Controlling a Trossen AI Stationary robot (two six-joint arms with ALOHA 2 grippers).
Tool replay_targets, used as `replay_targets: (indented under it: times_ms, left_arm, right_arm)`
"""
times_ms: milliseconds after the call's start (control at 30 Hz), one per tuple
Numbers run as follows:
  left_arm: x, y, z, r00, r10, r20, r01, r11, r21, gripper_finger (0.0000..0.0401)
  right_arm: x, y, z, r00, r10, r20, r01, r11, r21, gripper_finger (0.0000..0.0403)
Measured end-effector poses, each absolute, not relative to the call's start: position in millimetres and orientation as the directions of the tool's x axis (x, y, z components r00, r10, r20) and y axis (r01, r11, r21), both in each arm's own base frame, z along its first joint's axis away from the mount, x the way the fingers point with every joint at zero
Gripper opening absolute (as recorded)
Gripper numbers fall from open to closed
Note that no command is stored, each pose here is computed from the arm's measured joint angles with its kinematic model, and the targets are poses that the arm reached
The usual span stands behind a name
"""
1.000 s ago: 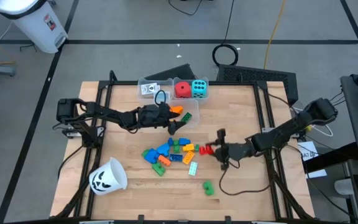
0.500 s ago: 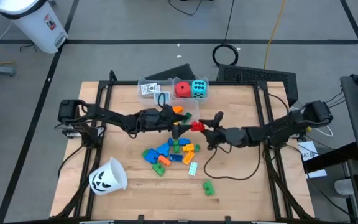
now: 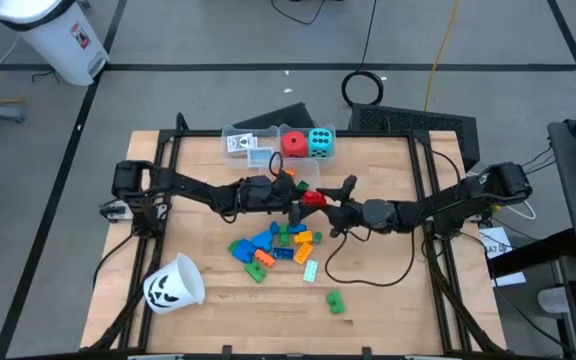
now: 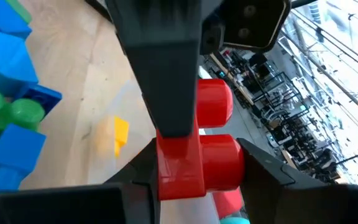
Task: Pick & Place Toys
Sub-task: Put the red game piece into the bottom transparent bin
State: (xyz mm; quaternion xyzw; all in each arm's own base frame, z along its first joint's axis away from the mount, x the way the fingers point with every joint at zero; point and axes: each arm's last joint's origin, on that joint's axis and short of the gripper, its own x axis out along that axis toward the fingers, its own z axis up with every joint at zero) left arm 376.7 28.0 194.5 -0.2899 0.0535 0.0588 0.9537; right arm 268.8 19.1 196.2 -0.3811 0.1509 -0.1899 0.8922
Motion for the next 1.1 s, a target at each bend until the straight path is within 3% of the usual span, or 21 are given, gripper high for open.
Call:
replay_targets:
  times_ms: [267,500,700,867,1100]
  left_arm:
    - [379,36,196,0.988,0.082,-0.128,-0.139,0.828,-0.543,0.0140]
    - [371,52,207,0.990,0.045,-0.137,-0.109,0.856,-0.505,0.0140]
    - [348,70,230,0.955,0.162,-0.247,-0.251,0.887,-0.388,0.0140]
    - [340,80,218,0.903,0.226,-0.367,-0.358,0.867,-0.348,0.0140]
    - [332,79,191,0.881,0.254,-0.398,-0.396,0.858,-0.328,0.0140]
  right_arm:
    - [269,19,196,0.881,-0.455,-0.131,0.219,0.638,-0.738,0.0133]
    - [265,21,199,0.848,-0.516,-0.126,0.366,0.739,-0.566,0.0198]
    - [247,24,218,0.849,-0.510,-0.141,0.411,0.804,-0.430,0.0240]
    - [229,21,232,0.847,-0.508,-0.159,0.432,0.831,-0.351,0.0240]
    - [221,20,237,0.845,-0.507,-0.171,0.435,0.837,-0.331,0.0223]
